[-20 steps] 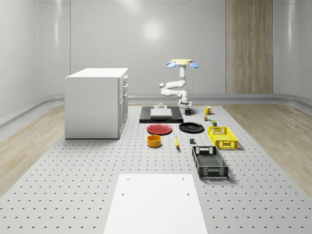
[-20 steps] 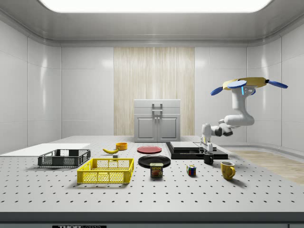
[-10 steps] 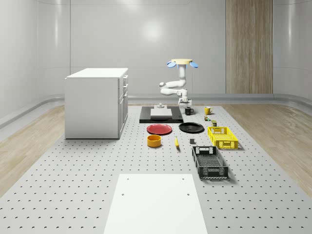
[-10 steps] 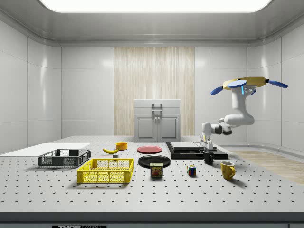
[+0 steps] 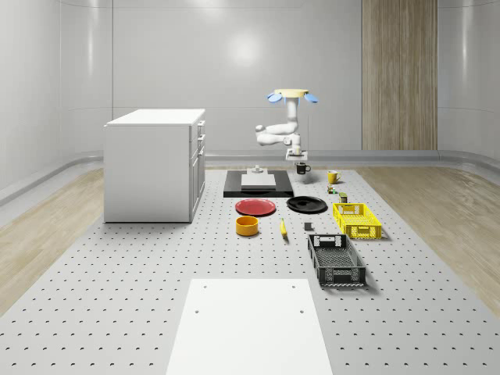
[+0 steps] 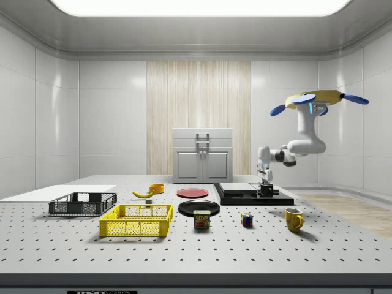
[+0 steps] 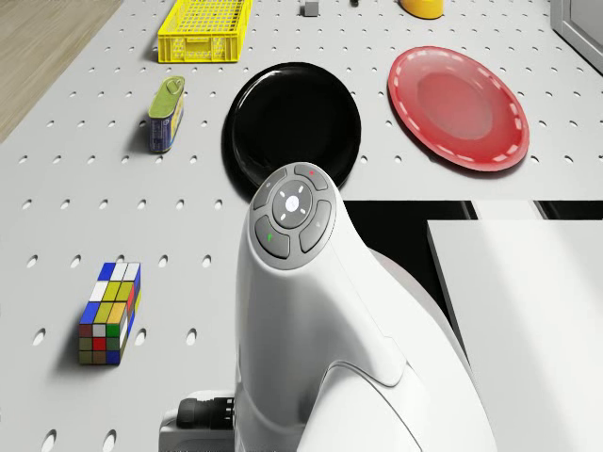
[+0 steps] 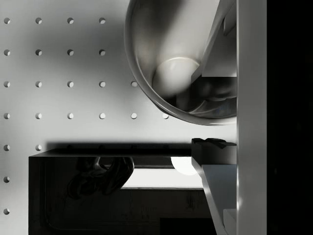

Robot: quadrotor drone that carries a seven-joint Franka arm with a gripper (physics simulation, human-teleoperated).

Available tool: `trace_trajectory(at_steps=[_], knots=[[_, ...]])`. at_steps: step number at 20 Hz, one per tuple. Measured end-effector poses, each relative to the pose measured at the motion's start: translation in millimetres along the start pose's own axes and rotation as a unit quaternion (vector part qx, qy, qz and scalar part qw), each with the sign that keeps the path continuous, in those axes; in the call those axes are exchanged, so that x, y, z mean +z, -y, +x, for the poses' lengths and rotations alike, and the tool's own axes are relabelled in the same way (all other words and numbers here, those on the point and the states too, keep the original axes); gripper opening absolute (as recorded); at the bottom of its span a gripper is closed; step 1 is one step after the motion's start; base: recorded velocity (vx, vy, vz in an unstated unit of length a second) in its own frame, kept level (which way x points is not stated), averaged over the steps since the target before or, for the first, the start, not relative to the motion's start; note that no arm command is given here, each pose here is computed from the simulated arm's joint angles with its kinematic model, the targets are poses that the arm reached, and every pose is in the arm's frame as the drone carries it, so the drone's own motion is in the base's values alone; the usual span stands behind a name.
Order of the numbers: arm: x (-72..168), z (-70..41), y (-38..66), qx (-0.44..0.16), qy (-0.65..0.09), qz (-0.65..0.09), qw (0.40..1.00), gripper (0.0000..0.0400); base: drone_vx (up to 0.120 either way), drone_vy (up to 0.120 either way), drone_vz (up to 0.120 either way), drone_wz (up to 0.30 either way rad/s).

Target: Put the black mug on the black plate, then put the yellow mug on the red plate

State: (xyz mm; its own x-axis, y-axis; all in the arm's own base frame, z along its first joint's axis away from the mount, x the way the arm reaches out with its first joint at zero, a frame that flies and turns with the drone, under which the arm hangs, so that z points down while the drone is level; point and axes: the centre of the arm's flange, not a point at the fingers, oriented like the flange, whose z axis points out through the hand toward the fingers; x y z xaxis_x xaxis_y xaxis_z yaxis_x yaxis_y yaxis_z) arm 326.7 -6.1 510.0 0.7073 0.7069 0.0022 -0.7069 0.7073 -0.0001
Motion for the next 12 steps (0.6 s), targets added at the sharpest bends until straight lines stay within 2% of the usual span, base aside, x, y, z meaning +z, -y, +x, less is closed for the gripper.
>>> trace_trajectory(at_steps=[2, 12], knots=[[-1.2, 0.0, 0.0, 0.000, 0.000, 0.000, 1.000, 0.0110, 0.120, 0.000, 0.120, 0.000], [-3.1, 0.0, 0.0, 0.000, 0.000, 0.000, 1.000, 0.0110, 0.120, 0.000, 0.000, 0.000]])
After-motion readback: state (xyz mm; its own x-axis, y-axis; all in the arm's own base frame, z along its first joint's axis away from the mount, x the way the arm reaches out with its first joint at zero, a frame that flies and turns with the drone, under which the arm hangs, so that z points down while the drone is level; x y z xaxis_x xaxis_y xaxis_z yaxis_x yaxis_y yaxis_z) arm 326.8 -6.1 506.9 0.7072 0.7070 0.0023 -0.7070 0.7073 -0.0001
